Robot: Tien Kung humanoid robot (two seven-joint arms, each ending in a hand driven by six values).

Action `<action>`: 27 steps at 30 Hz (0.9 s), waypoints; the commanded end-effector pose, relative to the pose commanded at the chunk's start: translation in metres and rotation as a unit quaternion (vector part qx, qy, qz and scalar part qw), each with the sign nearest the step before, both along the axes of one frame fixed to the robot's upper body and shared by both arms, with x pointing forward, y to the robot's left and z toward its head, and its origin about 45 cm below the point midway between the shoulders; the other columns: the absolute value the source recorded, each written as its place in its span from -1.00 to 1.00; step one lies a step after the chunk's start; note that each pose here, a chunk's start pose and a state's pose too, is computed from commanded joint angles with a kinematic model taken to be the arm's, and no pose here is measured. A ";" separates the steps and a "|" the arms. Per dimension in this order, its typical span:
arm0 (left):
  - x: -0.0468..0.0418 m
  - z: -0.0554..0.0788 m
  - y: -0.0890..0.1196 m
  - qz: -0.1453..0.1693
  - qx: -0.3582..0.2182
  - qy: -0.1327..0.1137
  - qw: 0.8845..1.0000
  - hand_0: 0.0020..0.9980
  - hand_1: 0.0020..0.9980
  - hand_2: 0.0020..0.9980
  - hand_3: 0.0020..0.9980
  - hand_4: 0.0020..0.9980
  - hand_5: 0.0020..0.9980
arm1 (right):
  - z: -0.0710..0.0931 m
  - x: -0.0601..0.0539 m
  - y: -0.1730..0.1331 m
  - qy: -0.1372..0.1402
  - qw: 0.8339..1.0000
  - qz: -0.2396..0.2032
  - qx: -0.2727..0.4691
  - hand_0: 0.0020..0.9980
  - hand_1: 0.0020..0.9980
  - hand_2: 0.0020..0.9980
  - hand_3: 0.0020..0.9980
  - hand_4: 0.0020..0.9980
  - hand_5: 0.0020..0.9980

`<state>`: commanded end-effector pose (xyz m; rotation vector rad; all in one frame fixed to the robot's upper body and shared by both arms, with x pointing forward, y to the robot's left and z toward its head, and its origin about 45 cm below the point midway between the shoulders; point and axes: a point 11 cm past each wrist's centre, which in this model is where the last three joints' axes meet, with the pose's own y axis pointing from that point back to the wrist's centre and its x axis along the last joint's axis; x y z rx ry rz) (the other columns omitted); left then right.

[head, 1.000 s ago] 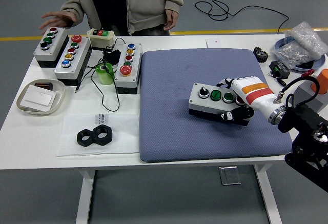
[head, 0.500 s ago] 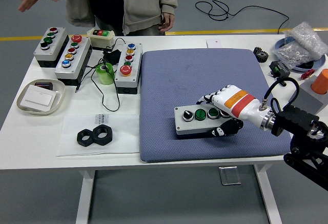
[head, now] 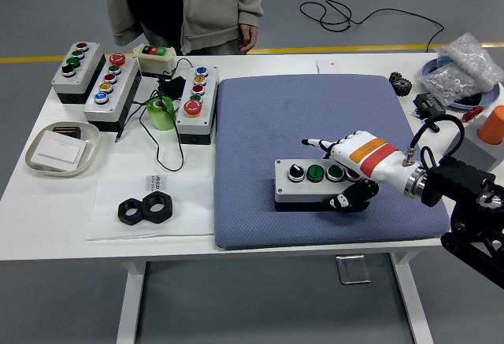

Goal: Pick up the button,place it on the desk,press the button,press the button

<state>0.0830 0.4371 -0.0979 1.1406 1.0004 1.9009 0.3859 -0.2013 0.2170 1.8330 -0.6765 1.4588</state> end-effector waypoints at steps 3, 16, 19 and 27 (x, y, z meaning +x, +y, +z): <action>-0.0006 0.000 0.000 0.000 0.000 0.001 1.000 0.48 0.65 0.69 0.63 0.21 1.00 | 0.002 -0.001 0.000 0.013 1.000 -0.002 0.014 0.90 0.67 0.91 1.00 0.96 -0.73; -0.0052 -0.001 0.000 -0.001 0.001 0.007 1.000 0.49 0.65 0.69 0.63 0.21 1.00 | 0.000 -0.003 -0.005 0.015 1.000 -0.006 0.018 1.00 0.86 1.00 1.00 0.97 -0.72; -0.0055 -0.001 0.001 -0.002 0.001 0.007 1.000 0.49 0.65 0.69 0.63 0.21 1.00 | 0.011 -0.008 -0.010 0.008 0.999 -0.010 0.043 1.00 0.86 1.00 1.00 0.97 -0.73; -0.0078 -0.001 0.002 -0.003 0.002 0.009 1.000 0.49 0.65 0.69 0.63 0.21 1.00 | 0.061 -0.030 -0.032 -0.010 0.986 -0.039 0.162 1.00 0.84 1.00 1.00 0.97 -0.71</action>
